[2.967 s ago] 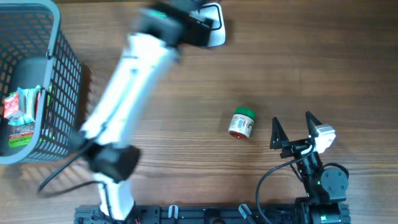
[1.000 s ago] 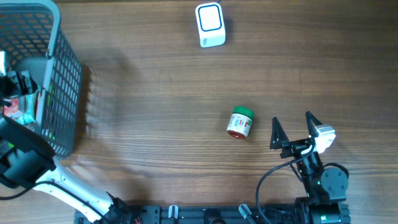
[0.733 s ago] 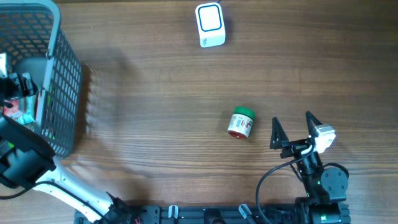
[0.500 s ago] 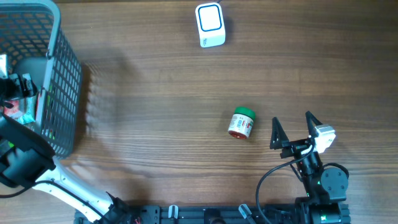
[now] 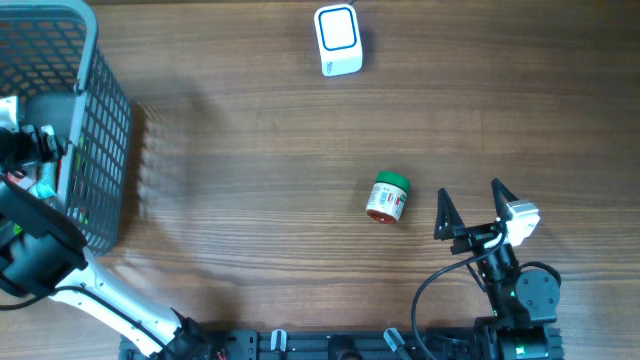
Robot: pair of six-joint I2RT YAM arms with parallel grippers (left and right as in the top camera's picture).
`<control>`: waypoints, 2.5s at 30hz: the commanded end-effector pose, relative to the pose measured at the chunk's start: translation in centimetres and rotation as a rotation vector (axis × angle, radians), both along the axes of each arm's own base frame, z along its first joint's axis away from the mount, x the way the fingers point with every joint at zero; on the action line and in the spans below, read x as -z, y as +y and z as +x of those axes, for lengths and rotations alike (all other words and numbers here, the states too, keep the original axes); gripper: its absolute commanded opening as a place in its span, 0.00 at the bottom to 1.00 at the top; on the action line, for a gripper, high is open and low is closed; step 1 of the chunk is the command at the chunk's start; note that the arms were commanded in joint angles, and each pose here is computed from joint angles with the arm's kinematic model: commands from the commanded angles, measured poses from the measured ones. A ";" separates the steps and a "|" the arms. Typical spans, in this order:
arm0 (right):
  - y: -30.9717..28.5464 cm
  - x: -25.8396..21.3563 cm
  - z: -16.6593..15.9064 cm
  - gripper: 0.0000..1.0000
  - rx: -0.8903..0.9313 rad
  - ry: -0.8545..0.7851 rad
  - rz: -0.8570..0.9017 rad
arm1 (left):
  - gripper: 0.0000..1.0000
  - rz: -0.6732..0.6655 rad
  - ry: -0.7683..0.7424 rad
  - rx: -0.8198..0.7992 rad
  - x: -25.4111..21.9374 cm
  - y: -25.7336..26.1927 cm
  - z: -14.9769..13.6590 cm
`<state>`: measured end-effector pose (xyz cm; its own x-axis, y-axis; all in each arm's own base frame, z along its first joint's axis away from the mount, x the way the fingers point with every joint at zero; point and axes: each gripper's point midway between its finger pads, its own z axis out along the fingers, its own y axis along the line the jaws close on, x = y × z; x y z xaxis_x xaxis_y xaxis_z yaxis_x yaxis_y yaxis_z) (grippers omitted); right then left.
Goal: Scan the item barcode
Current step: 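Grasp the Kleenex, wipes and Nescafé packets with the left gripper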
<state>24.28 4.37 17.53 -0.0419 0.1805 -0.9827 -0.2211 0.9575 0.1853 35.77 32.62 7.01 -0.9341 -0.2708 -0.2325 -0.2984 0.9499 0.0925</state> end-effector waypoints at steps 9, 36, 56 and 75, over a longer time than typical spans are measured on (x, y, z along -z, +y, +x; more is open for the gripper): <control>-0.1 -0.2 0.0 1.00 0.001 -0.006 0.008 | 0.99 -0.048 -0.048 0.033 -1.9 -2.2 0.7; -0.1 -0.2 0.0 1.00 0.001 -0.006 0.007 | 1.00 0.039 -0.037 0.032 -3.9 -1.5 0.6; -0.1 -0.2 0.0 1.00 0.001 -0.006 0.007 | 1.00 -0.130 0.036 0.129 1.9 -1.9 -1.3; -0.1 -0.2 0.0 1.00 0.001 -0.006 0.007 | 1.00 -0.202 0.061 0.338 2.0 -4.3 -2.2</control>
